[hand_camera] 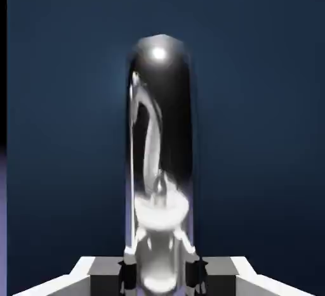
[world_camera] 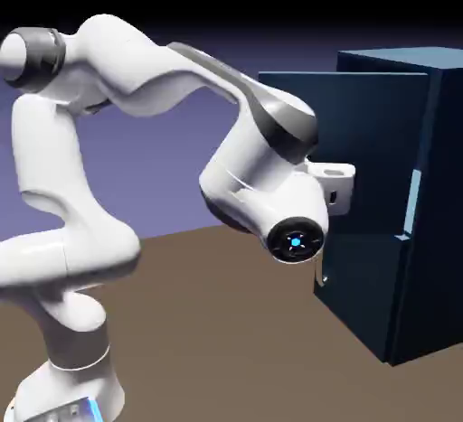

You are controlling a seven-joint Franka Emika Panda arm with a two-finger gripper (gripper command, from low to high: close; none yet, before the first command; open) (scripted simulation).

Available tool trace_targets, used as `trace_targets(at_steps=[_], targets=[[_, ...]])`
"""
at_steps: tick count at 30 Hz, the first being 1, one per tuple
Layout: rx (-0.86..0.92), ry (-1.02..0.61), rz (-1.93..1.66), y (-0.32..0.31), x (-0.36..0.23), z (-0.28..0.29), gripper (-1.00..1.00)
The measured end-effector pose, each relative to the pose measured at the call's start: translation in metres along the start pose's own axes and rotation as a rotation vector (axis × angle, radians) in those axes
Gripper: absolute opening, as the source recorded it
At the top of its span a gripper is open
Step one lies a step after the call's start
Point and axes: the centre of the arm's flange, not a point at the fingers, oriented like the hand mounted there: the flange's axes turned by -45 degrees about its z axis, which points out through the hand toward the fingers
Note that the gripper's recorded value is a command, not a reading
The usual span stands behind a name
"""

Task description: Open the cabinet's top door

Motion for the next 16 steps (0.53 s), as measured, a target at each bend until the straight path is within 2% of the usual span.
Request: trace_targets(at_steps=[14,15,16], targets=[[0.341,0.000,0.000,0.061,0.000,-0.065,-1.00],[0.352,0.000,0.000,0.063,0.000,-0.067,1.00],[0.351,0.000,0.000,0.063,0.000,-0.067,1.00]])
